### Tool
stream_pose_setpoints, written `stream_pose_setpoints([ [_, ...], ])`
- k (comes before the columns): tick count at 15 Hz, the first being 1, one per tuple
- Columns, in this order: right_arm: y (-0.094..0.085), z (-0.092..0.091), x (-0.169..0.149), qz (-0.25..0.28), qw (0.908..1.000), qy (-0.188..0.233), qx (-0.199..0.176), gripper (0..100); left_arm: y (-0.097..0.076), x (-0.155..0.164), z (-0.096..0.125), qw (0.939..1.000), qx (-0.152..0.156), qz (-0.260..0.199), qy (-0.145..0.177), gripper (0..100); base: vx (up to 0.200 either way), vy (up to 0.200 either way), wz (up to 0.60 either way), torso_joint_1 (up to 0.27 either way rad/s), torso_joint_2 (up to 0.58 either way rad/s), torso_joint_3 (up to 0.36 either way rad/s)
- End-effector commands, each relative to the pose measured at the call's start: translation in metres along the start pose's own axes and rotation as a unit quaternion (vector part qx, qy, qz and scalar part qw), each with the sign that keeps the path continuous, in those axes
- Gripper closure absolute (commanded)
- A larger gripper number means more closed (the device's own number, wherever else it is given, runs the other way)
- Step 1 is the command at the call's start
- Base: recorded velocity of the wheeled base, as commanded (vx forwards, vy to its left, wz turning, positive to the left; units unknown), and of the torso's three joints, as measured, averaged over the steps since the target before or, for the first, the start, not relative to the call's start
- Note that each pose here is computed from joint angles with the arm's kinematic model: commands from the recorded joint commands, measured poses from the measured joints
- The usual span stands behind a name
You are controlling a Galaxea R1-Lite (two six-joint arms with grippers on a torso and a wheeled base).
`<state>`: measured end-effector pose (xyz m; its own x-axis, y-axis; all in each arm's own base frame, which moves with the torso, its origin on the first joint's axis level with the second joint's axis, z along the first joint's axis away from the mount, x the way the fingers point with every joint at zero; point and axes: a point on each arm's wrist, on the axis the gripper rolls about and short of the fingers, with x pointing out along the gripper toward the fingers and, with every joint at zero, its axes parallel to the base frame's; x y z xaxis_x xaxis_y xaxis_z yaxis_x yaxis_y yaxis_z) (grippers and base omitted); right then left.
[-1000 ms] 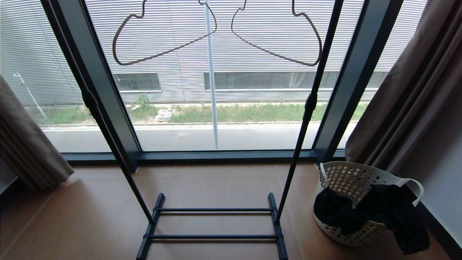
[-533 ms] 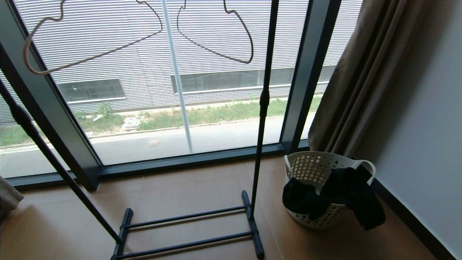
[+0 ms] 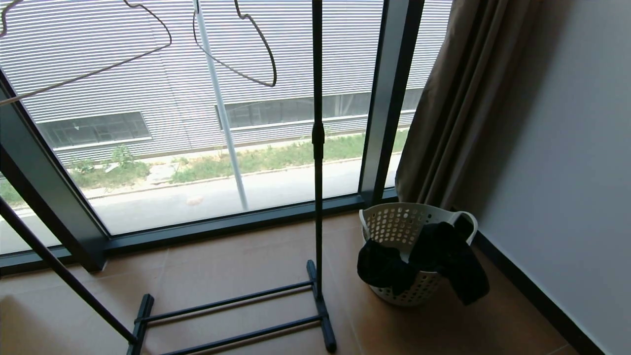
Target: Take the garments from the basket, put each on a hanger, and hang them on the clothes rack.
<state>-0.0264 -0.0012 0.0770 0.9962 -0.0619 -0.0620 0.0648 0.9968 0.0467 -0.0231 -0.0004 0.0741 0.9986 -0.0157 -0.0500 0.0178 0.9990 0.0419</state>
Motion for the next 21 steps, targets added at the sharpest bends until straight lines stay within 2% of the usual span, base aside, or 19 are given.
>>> stream_pose_setpoints([
  [1, 0.0, 0.0001, 0.0001, -0.001, 1.0, 0.0, 0.0, 0, 0.0, 0.0001, 0.0002, 1.0, 0.0, 0.0, 0.0, 0, 0.0, -0.2, 0.0, 0.007, 0.0, 0.002],
  [3, 0.0, 0.0001, 0.0001, 0.0, 1.0, 0.0, 0.0, 0, 0.0, 0.0001, 0.0002, 1.0, 0.0, 0.0, 0.0, 0, 0.0, -0.2, 0.0, -0.002, 0.0, 0.002],
  [6, 0.0, 0.0001, 0.0001, 0.0, 1.0, 0.0, 0.0, 0, 0.0, 0.0001, 0.0002, 1.0, 0.0, 0.0, 0.0, 0, 0.2, -0.2, 0.0, 0.002, 0.0, -0.001],
  [9, 0.0, 0.0001, 0.0001, 0.0, 1.0, 0.0, 0.0, 0, 0.0, 0.0001, 0.0002, 1.0, 0.0, 0.0, 0.0, 0, 0.0, -0.2, 0.0, 0.002, 0.0, 0.01],
  [17, 0.0, 0.0001, 0.0001, -0.001, 1.0, 0.0, 0.0, 0, 0.0001, -0.0001, 0.0006, 1.0, -0.001, -0.001, 0.0, 0, 0.2, 0.0, 0.0, 0.0, 0.0, 0.005],
  [21, 0.0, 0.0001, 0.0001, 0.0, 1.0, 0.0, 0.0, 0, 0.0, 0.0001, 0.0003, 1.0, -0.001, 0.0, 0.0, 0, 0.0, 0.0, 0.0, 0.0, 0.0, 0.0],
])
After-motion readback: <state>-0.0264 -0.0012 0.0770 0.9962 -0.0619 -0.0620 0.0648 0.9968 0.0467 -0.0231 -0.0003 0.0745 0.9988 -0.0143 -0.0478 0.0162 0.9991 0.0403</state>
